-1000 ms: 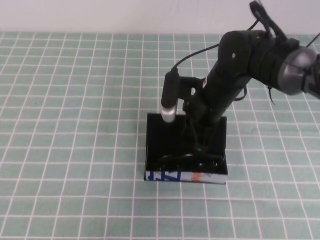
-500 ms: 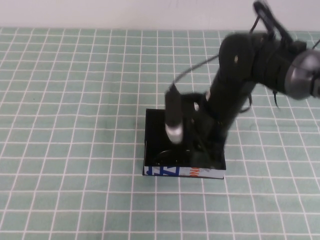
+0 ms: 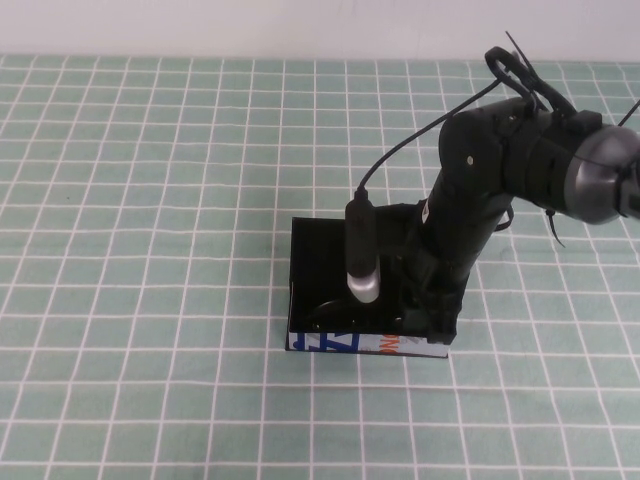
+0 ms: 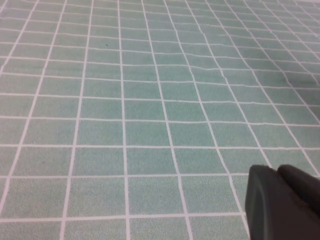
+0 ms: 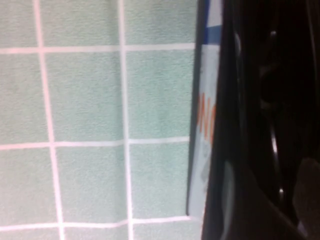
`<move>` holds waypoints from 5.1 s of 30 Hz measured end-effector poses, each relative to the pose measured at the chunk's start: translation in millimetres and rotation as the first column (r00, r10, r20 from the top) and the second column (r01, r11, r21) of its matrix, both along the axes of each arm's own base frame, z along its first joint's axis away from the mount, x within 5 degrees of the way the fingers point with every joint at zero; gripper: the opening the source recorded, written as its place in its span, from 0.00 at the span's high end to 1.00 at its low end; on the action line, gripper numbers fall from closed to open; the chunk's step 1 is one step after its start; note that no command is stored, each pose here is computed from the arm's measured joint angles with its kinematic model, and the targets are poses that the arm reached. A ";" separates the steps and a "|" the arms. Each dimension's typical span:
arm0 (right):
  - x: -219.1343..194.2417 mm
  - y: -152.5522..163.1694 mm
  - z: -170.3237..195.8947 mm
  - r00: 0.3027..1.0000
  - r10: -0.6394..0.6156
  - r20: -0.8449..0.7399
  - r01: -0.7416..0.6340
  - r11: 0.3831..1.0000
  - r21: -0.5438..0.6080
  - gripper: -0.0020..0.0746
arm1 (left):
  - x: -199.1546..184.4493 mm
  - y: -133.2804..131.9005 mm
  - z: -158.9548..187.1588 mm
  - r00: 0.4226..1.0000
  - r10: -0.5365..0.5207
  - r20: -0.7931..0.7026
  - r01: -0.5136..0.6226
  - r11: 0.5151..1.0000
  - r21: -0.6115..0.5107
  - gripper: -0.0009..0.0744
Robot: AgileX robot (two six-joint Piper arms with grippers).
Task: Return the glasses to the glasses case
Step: Place the glasses in the glasses case
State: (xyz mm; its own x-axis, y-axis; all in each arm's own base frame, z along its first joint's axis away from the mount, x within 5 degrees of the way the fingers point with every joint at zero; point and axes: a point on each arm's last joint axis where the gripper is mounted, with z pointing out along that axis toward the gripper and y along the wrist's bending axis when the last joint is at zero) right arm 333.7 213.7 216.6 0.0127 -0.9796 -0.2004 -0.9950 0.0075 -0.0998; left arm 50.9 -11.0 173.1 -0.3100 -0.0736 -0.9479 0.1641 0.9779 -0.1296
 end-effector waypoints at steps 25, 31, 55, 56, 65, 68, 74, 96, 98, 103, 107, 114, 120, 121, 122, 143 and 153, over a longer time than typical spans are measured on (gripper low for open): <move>-0.3 -0.2 -6.2 1.000 0.003 -0.028 -0.003 1.000 -0.017 0.96 | 0.0 0.0 0.0 1.000 0.000 0.000 0.000 1.000 0.000 0.99; -8.1 -1.6 2.9 0.997 0.001 -0.074 -0.002 1.000 -0.008 0.96 | 0.0 0.0 0.0 1.000 0.000 0.000 0.000 1.000 0.000 0.99; 21.4 -23.7 45.2 0.987 -0.066 -0.146 0.101 0.963 0.249 0.96 | 0.0 0.0 0.0 1.000 0.000 0.000 0.000 1.000 0.000 0.99; 21.7 -24.0 45.6 0.987 -0.065 -0.148 0.102 0.961 0.258 0.96 | 0.0 0.0 0.0 1.000 0.000 0.000 0.000 1.000 0.000 0.99; 15.2 -25.7 27.4 0.978 -0.045 -0.205 0.095 0.966 0.242 0.96 | 0.0 0.0 0.0 1.000 0.000 0.000 0.000 1.000 0.000 0.99; 14.1 -25.9 17.3 0.973 -0.035 -0.229 0.090 0.969 0.230 0.96 | 0.0 0.0 0.0 1.000 0.000 0.000 0.000 1.000 0.000 0.99; 15.1 -23.4 8.8 0.965 -0.035 -0.259 0.099 0.966 0.240 0.96 | 0.0 0.0 0.0 1.000 0.000 0.000 0.000 1.000 0.000 0.99; 14.0 -24.0 11.7 0.965 -0.064 -0.254 0.128 0.961 0.244 0.96 | 0.0 0.0 0.0 1.000 0.000 0.000 0.000 1.000 0.000 0.99; 15.2 -24.0 16.7 0.966 -0.104 -0.236 0.164 0.953 0.254 0.96 | 0.0 0.0 0.0 1.000 0.000 0.000 0.000 1.000 0.000 0.99; 14.8 -24.3 20.1 0.963 -0.130 -0.237 0.191 0.948 0.256 0.93 | 0.0 0.0 0.0 1.000 0.000 0.000 0.000 1.000 0.000 0.99; 13.0 -24.6 20.0 0.959 -0.125 -0.254 0.189 0.950 0.249 0.92 | 0.0 0.0 0.0 1.000 0.000 0.000 0.000 1.000 0.000 0.99; 13.2 -24.6 20.0 0.959 -0.127 -0.252 0.191 0.949 0.249 0.91 | 0.0 0.0 0.0 1.000 0.000 0.000 0.000 1.000 0.000 0.99; 9.5 -24.7 28.2 0.959 -0.122 -0.256 0.191 0.945 0.265 0.91 | 0.0 0.0 0.0 1.000 0.000 0.000 0.000 1.000 0.000 0.99; 8.0 -24.9 32.6 0.961 -0.120 -0.251 0.189 0.943 0.274 0.92 | 0.0 0.0 0.0 1.000 0.000 0.000 0.000 1.000 0.000 0.99; 6.3 -25.5 37.4 0.963 -0.118 -0.243 0.186 0.941 0.281 0.92 | 0.0 0.0 0.0 1.000 0.000 0.000 0.000 1.000 0.000 0.99; -86.9 -2.5 -47.4 0.984 -0.047 -0.174 0.062 0.995 0.082 0.99 | 0.0 0.0 0.0 1.000 0.000 0.000 0.000 1.000 0.000 0.99; -118.8 -15.3 -59.6 0.955 -0.245 0.166 0.196 0.945 0.262 0.99 | 0.0 0.0 0.0 1.000 0.000 0.000 0.000 1.000 0.000 0.99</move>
